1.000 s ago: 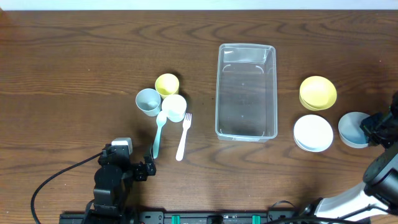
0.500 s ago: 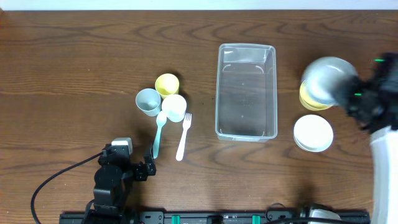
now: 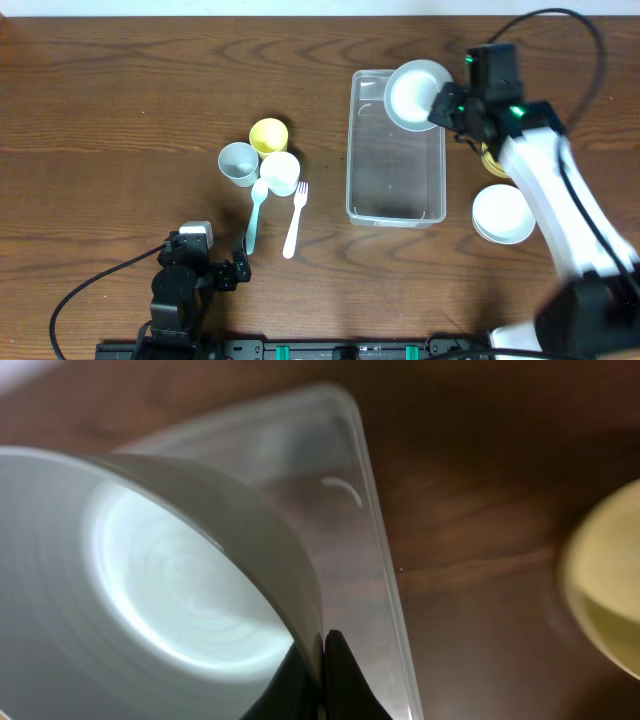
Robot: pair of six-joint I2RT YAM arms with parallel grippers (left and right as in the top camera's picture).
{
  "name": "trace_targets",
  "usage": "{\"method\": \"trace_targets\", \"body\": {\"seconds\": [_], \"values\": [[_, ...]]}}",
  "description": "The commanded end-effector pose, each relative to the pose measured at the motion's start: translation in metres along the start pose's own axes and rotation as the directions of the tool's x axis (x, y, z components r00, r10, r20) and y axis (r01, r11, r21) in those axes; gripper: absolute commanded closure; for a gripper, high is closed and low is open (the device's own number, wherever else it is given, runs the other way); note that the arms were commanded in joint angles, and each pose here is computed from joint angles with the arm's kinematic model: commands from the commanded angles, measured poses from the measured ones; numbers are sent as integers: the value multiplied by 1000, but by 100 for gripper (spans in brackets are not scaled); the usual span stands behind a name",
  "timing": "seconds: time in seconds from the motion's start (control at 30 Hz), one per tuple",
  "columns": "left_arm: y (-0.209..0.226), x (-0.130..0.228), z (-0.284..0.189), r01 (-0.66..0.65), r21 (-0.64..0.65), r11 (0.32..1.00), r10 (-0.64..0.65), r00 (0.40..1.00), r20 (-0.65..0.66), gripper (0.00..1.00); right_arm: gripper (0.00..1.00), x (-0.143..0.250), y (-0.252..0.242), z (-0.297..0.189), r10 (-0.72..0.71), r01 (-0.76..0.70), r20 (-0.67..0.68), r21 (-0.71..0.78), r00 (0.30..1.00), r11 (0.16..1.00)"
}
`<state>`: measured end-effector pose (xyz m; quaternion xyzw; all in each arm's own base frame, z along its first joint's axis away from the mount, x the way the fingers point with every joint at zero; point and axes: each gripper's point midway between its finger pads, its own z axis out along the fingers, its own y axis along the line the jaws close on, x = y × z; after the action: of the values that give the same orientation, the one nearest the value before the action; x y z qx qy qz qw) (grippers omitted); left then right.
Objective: Pack container
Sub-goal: 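Lift the light blue bowl and place it in the container's far end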
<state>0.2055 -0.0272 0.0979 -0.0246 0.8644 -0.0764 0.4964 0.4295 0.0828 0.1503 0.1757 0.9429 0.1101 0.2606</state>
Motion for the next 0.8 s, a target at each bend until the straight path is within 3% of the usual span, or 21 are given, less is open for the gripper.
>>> {"method": "trace_targets", "body": {"seconds": [0.0, 0.23, 0.33, 0.4, 0.53, 0.67, 0.77], "values": [[-1, -2, -1, 4, 8, 1000, -4, 1000, 8, 2, 99, 6, 18, 31, -53, 49, -75, -55, 996, 997], [-1, -2, -1, 4, 8, 1000, -4, 1000, 8, 2, 99, 15, 16, 84, -80, 76, -124, -33, 989, 997], [-1, -2, -1, 4, 8, 1000, -4, 1000, 8, 2, 89, 17, 15, 90, -84, 81, -129, -32, 988, 996], [-1, -2, -1, 4, 8, 1000, -4, 1000, 8, 2, 74, 15, 21, 84, -137, 129, -125, -68, 983, 989], [-1, -2, -1, 4, 8, 1000, -4, 1000, 8, 2, 54, -2, 41, 47, -209, 198, -65, -144, 976, 970], [-1, -2, -1, 4, 8, 1000, -4, 1000, 8, 2, 50, -22, 41, -22, -199, 199, 9, -141, 980, 970], [-1, -2, -1, 4, 8, 1000, -4, 1000, 8, 2, 46, -30, 5, -75, -131, 133, 55, -28, 990, 991]]}}
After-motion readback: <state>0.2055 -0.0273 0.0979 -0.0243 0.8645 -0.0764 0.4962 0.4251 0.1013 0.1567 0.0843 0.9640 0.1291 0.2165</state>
